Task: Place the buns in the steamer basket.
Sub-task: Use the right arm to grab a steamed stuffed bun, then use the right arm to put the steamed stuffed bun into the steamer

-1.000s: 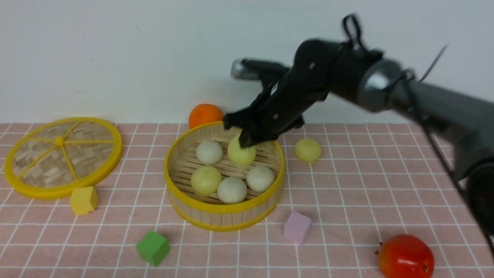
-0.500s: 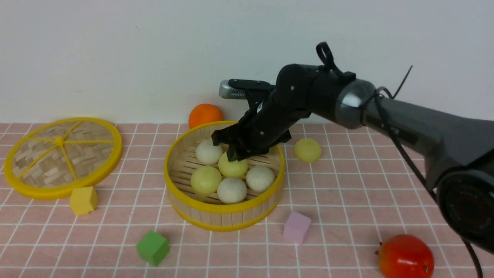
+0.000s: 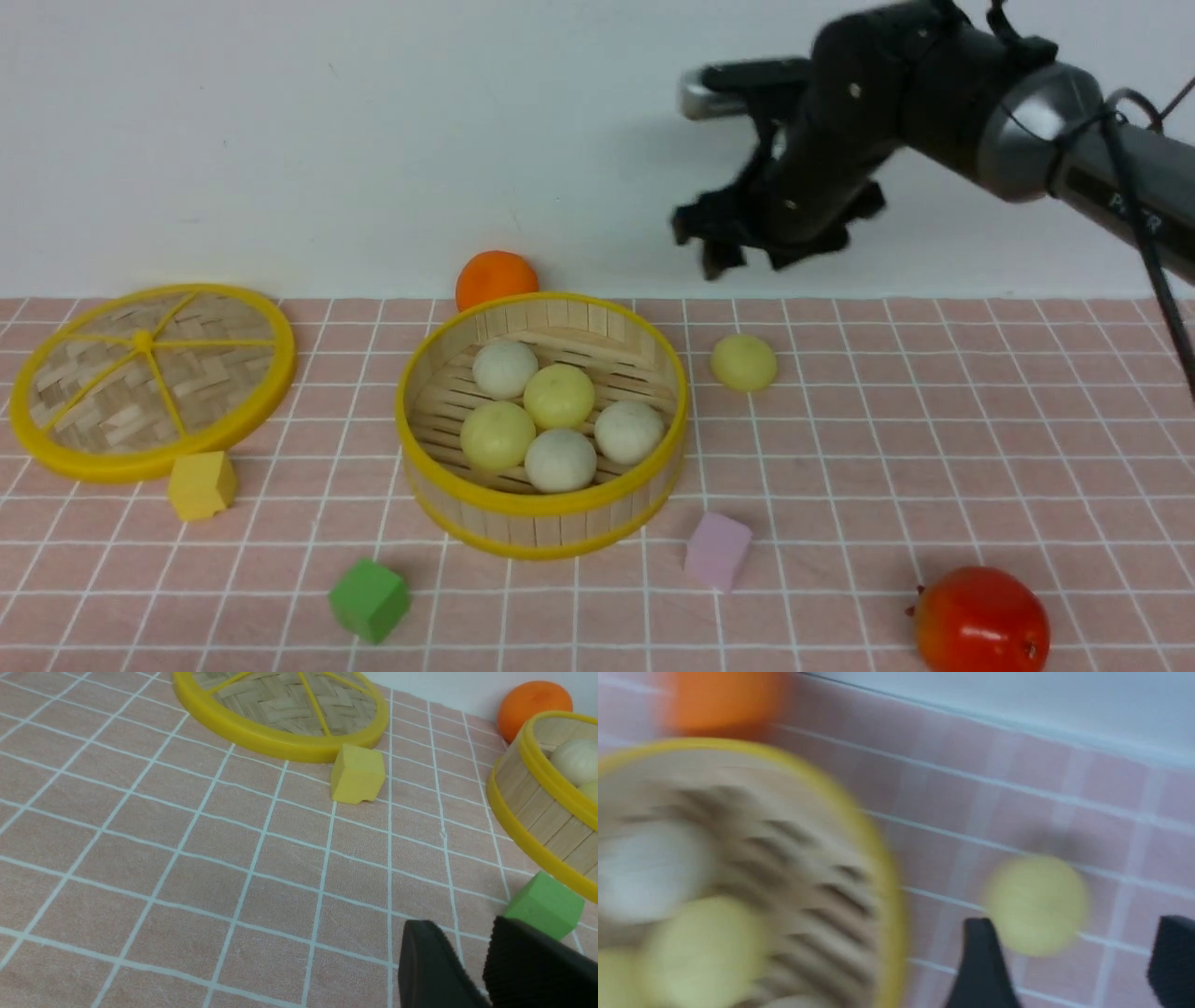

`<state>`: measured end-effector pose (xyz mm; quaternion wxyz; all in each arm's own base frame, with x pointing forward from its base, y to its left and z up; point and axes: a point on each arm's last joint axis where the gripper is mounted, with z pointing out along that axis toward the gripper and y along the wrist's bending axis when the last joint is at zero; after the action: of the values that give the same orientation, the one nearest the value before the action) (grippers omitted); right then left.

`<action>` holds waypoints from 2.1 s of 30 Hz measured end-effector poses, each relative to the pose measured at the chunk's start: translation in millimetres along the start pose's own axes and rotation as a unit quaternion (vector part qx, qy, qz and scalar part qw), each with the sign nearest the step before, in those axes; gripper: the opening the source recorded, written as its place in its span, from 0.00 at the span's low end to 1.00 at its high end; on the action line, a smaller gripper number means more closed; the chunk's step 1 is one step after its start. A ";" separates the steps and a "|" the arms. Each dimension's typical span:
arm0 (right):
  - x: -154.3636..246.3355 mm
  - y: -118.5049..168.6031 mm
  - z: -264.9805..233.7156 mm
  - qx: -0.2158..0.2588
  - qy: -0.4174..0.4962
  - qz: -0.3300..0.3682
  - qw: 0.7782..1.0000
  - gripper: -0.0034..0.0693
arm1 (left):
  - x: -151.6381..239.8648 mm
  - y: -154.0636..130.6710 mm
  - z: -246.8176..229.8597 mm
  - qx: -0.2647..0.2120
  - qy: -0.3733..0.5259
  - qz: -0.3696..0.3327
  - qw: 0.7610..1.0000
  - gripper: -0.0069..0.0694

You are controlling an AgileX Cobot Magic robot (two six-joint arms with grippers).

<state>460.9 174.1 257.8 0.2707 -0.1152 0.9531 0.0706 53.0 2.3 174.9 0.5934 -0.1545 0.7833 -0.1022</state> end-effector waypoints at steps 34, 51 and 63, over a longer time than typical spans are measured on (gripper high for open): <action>6.9 -29.9 67.5 -0.031 0.025 0.083 0.996 0.07 | 0.0 0.0 0.0 0.000 0.000 0.001 1.000 0.40; -9.6 59.3 21.4 -0.154 0.005 0.002 0.988 0.07 | 0.0 0.1 0.0 0.000 0.000 0.001 1.000 0.40; 6.0 55.7 62.5 -0.138 0.045 0.014 0.989 0.07 | 0.0 0.1 0.0 0.000 0.000 0.001 1.000 0.40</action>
<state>472.8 238.9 205.9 0.2083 -0.1415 0.9468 0.2004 53.0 2.4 174.9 0.5935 -0.1542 0.7834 -0.1015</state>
